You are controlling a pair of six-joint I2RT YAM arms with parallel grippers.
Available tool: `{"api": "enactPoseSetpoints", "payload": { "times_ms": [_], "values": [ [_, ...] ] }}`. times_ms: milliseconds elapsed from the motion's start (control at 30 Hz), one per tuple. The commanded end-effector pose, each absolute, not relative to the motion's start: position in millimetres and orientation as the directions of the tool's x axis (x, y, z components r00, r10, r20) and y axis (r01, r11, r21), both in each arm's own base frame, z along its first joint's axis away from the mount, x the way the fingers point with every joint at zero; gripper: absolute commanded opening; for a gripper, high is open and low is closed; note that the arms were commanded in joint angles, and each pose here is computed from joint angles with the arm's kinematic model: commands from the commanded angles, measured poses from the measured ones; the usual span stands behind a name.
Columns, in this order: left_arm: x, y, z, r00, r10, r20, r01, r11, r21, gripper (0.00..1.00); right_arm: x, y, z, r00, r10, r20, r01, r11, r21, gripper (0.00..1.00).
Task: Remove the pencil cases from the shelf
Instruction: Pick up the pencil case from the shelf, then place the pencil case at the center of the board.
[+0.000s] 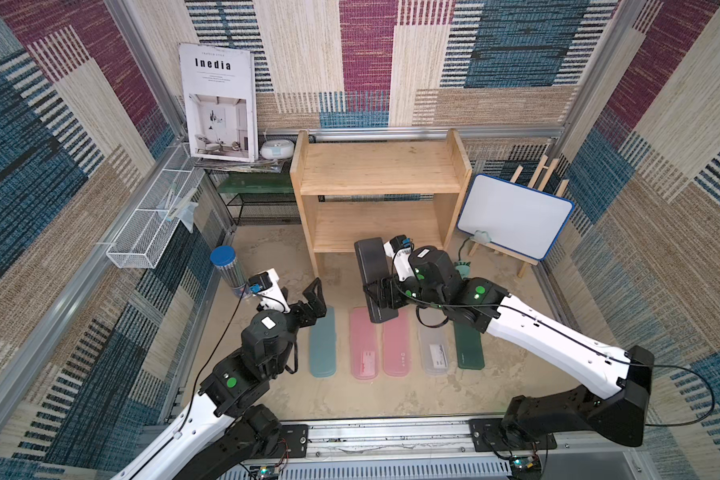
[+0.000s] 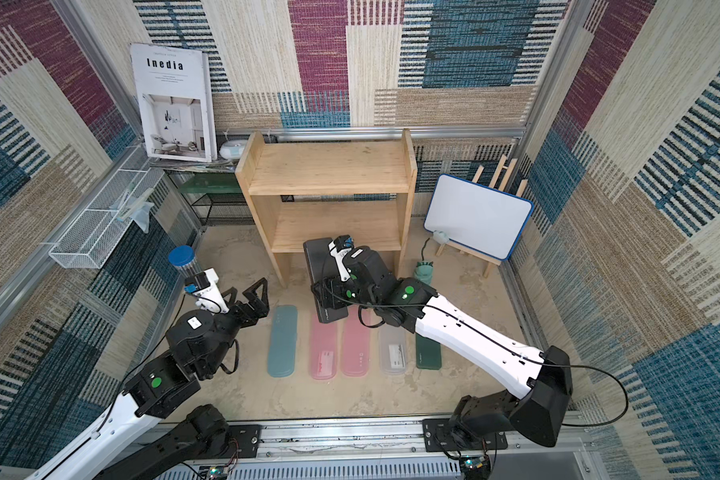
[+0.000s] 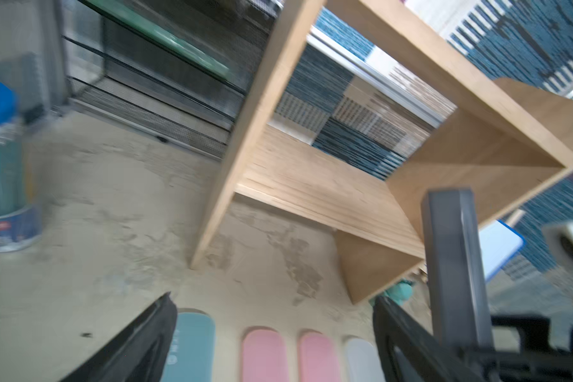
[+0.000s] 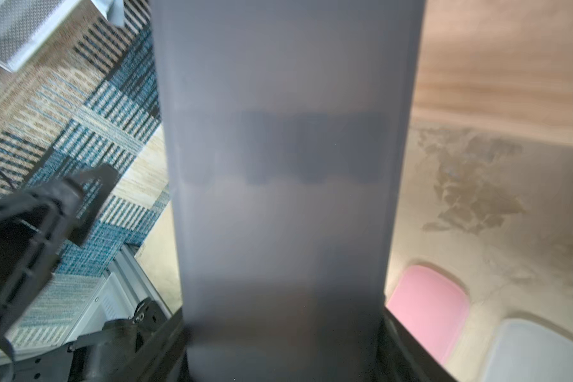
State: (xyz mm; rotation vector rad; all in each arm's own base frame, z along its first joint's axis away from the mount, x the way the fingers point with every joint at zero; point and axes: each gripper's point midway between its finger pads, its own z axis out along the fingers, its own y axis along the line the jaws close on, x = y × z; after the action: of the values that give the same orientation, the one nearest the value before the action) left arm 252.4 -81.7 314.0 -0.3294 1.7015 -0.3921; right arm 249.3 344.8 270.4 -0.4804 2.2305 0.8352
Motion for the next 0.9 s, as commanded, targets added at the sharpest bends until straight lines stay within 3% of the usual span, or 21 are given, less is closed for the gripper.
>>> {"api": "enactPoseSetpoints", "payload": {
  "times_ms": [0, 233, 467, 867],
  "values": [
    [239.2, -29.7, 314.6, -0.075, -0.322, -0.944, -0.207, 0.931, -0.301, 0.96, 236.7, 371.7, 251.4, -0.746, -0.068, -0.662, -0.523, 0.675, 0.520, 0.69],
    [226.3, -9.7, 334.6, -0.064, -0.256, -0.965, -0.261, 0.937, -0.231, 0.99, 229.3, 472.7, 202.7, -0.847, -0.141, -0.513, -0.488, 0.589, 0.644, 0.72],
    [208.8, 0.7, 349.9, -0.077, -0.279, -0.957, -0.239, 0.937, -0.254, 0.99, 227.2, 576.0, 162.0, -0.855, -0.282, -0.435, -0.514, 0.562, 0.647, 0.69],
    [190.6, 12.0, 342.9, -0.121, -0.258, -0.958, -0.224, 0.948, -0.227, 0.99, 227.4, 596.8, 80.2, -0.921, -0.270, -0.281, -0.389, 0.680, 0.621, 0.67]
  ]
}}
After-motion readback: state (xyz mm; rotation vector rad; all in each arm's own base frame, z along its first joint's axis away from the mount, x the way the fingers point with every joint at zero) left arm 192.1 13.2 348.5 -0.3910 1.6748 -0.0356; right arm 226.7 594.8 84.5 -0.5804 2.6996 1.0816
